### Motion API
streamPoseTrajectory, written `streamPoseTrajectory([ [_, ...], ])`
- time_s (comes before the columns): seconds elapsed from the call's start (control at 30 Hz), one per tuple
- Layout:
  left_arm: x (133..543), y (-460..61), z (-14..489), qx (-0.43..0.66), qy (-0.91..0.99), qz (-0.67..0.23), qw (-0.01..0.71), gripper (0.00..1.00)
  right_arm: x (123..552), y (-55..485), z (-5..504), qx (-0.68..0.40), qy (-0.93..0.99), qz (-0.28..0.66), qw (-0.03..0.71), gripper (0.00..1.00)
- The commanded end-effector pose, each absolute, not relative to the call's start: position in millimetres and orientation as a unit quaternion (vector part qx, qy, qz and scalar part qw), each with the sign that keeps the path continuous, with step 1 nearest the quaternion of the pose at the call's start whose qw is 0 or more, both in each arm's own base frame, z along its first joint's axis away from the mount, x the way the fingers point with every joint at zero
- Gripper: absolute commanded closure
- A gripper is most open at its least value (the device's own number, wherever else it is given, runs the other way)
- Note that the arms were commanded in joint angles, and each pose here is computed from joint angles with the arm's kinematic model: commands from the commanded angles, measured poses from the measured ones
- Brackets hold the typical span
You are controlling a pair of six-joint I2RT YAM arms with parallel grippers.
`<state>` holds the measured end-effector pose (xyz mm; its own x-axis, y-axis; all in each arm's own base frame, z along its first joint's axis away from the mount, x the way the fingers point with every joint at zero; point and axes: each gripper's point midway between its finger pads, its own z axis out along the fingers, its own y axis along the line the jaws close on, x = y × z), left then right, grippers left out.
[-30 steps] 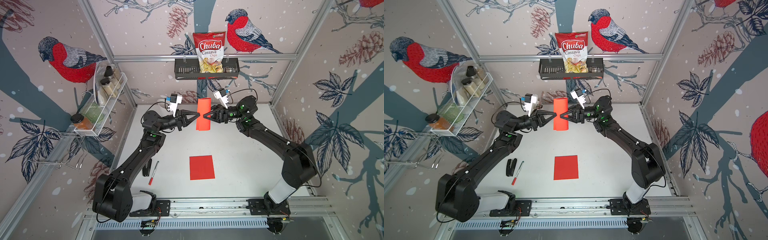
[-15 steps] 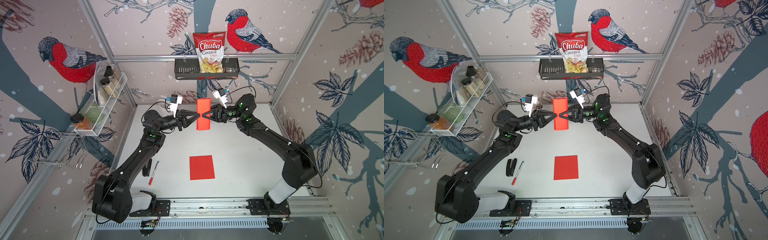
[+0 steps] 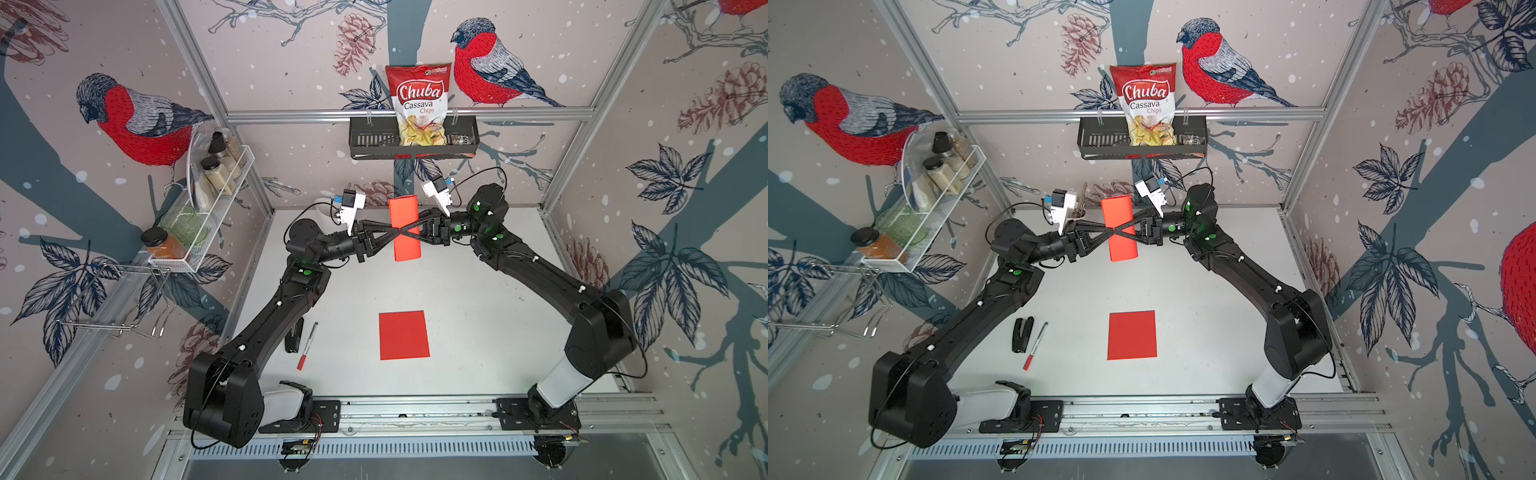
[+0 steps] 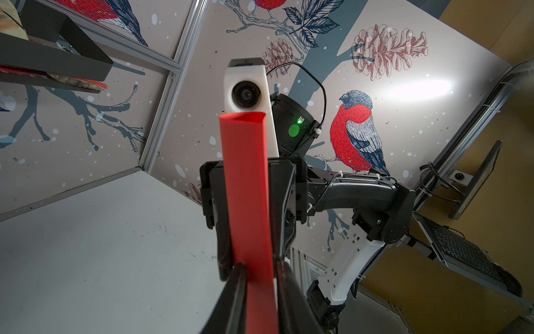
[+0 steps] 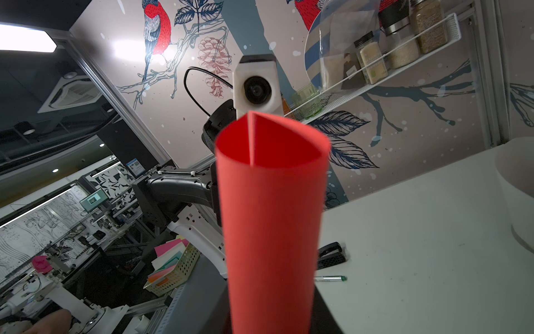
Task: Fold the square paper along the opposite sides
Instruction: Fold the paper.
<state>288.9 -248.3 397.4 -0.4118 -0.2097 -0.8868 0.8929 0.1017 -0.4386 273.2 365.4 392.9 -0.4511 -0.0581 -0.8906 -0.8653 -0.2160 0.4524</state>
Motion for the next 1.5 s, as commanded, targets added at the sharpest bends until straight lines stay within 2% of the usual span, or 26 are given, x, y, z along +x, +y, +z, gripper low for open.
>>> streamPoseTrajectory([
  [0.0,285.6,-248.1,404.7,0.304,0.573,-0.597,0.472,0.78,274.2,368.1,389.5,-0.429,0.55,0.643,0.316,0.69],
  [0.2,285.9,-248.1,403.3,0.303,0.575,-0.596,0.471,0.86,274.2,367.2,390.9,-0.429,0.55,0.643,0.317,0.69],
  [0.33,285.5,-248.1,403.1,0.304,0.576,-0.596,0.47,0.99,273.7,366.2,391.9,-0.429,0.549,0.642,0.318,0.69],
  [0.53,285.9,-247.0,402.8,0.301,0.58,-0.591,0.474,1.0,272.3,361.1,398.4,-0.43,0.545,0.642,0.325,0.68],
  [0.7,286.1,-247.4,399.2,0.301,0.585,-0.59,0.468,1.0,266.2,350.9,409.8,-0.429,0.527,0.653,0.333,0.57],
  [0.8,284.3,-248.7,399.9,0.306,0.581,-0.593,0.466,1.0,260.8,346.0,411.7,-0.424,0.514,0.665,0.335,0.43],
  [0.87,280.9,-248.6,404.8,0.313,0.57,-0.598,0.468,1.0,259.1,346.2,407.8,-0.42,0.513,0.673,0.327,0.38],
  [1.0,274.9,-248.8,412.4,0.323,0.554,-0.607,0.47,1.0,253.6,345.3,401.0,-0.42,0.509,0.679,0.322,0.22],
  [1.07,270.7,-249.3,413.7,0.328,0.546,-0.614,0.466,1.0,254.8,345.6,398.6,-0.419,0.511,0.679,0.321,0.19],
  [1.27,266.0,-250.3,415.0,0.336,0.54,-0.621,0.459,1.0,252.9,343.8,401.1,-0.424,0.504,0.682,0.319,0.37],
  [1.47,267.6,-250.9,412.0,0.336,0.545,-0.618,0.457,1.0,250.7,339.2,404.9,-0.428,0.499,0.681,0.322,0.6],
])
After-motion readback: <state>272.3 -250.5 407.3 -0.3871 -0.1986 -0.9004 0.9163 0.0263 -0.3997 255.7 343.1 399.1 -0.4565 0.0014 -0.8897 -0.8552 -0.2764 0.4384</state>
